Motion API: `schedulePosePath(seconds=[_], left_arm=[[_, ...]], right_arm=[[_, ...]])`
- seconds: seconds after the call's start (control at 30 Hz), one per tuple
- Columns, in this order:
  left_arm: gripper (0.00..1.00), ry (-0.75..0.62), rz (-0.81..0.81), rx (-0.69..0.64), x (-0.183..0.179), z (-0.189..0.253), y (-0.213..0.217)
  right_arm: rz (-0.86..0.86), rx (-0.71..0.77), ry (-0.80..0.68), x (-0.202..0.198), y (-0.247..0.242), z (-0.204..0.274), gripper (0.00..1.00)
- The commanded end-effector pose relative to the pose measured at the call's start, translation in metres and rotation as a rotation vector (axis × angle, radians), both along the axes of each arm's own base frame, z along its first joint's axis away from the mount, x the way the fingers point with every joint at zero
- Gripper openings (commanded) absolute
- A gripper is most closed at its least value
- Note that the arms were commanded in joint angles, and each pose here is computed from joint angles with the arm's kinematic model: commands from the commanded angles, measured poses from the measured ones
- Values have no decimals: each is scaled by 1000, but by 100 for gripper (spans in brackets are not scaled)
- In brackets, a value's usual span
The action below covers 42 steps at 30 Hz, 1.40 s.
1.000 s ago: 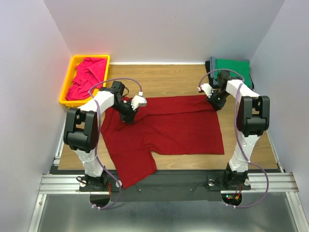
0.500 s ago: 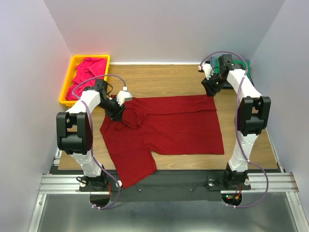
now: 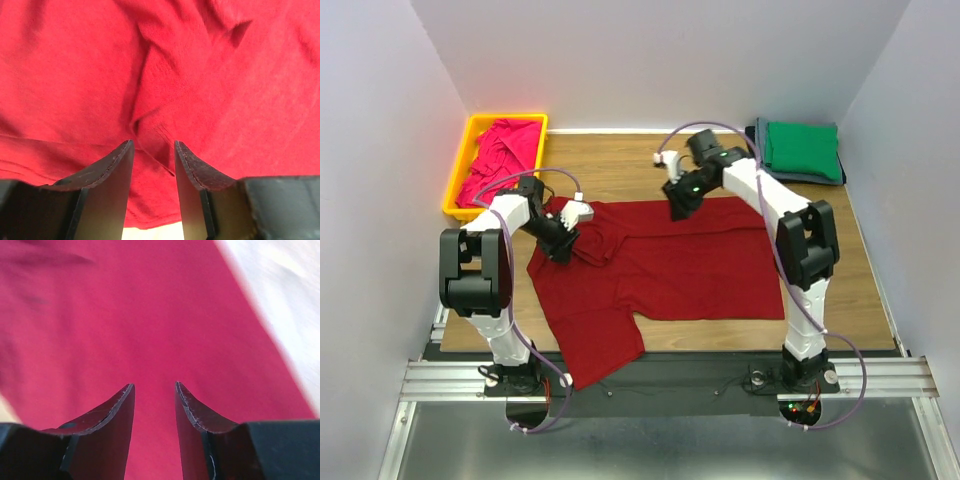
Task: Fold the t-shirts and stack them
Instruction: Fold the tshirt
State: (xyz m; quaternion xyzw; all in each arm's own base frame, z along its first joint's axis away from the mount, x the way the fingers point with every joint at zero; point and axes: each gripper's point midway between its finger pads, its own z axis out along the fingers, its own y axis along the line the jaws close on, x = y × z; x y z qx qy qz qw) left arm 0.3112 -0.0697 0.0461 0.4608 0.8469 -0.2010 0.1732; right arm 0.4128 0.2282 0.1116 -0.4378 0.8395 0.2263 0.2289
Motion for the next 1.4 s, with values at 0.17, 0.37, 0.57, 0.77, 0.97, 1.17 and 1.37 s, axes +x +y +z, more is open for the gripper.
schedulePosePath(seconds=[0.17, 0.37, 0.57, 0.77, 0.97, 1.17, 1.37], left_arm=[[49, 67, 70, -3, -23, -11, 18], [50, 74, 100, -44, -23, -6, 24], [50, 74, 104, -77, -23, -6, 18], [49, 78, 102, -87, -26, -8, 16], [48, 77, 100, -93, -29, -11, 15], [48, 81, 100, -96, -29, -13, 15], [46, 93, 90, -100, -31, -16, 13]], right_arm=[[-113, 272, 132, -40, 109, 23, 43], [-285, 349, 328, -52, 146, 7, 47], [-416, 396, 457, -56, 179, -2, 55], [-448, 365, 562, -75, 196, -24, 56], [-476, 347, 625, -82, 210, -41, 53], [-477, 360, 661, -82, 222, -40, 54], [-458, 359, 700, -87, 227, -45, 45]])
